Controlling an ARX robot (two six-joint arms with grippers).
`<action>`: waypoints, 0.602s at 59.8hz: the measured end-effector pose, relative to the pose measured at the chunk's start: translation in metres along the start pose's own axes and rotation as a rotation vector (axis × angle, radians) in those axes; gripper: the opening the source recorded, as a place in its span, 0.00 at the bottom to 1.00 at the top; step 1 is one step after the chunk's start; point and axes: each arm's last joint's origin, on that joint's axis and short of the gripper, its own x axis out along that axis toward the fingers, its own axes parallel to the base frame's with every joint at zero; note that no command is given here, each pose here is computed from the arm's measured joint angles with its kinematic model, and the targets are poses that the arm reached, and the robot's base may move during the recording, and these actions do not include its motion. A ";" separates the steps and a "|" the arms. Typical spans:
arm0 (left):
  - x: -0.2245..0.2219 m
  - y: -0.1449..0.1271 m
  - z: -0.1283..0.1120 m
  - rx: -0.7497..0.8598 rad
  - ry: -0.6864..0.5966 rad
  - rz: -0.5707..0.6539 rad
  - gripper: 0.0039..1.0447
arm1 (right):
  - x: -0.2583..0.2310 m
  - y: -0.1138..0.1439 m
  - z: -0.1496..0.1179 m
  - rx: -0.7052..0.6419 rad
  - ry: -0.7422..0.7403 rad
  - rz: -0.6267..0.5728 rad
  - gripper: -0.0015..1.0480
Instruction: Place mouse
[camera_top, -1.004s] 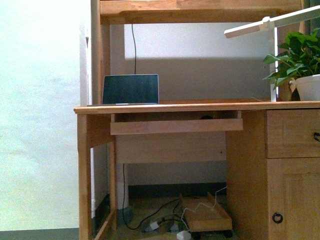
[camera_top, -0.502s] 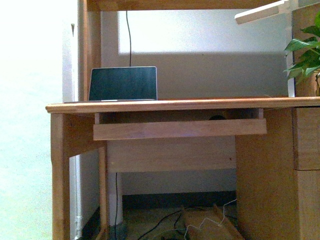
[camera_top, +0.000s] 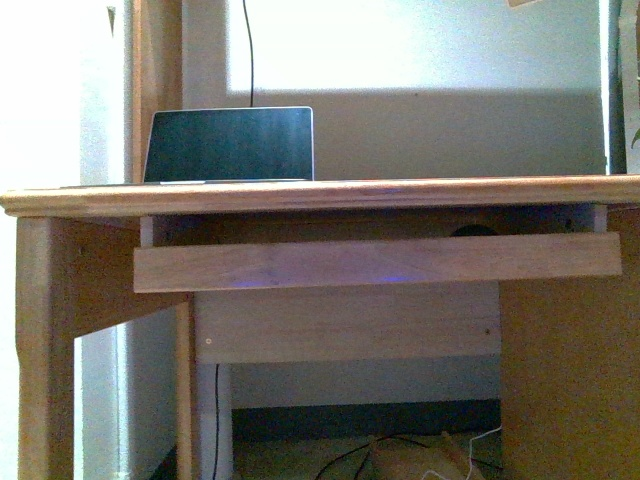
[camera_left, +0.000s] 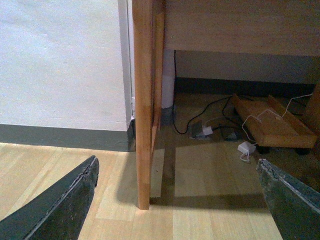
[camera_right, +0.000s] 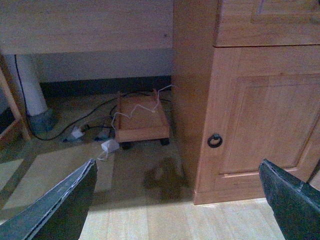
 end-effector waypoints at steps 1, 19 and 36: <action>0.000 0.000 0.000 0.000 0.000 0.000 0.93 | 0.000 0.000 0.000 0.000 0.000 -0.001 0.93; 0.000 0.000 0.000 0.000 0.000 0.000 0.93 | 0.000 0.000 0.000 0.000 0.000 0.000 0.93; 0.000 0.000 0.000 0.000 0.000 0.000 0.93 | 0.000 0.000 0.000 0.000 0.000 0.000 0.93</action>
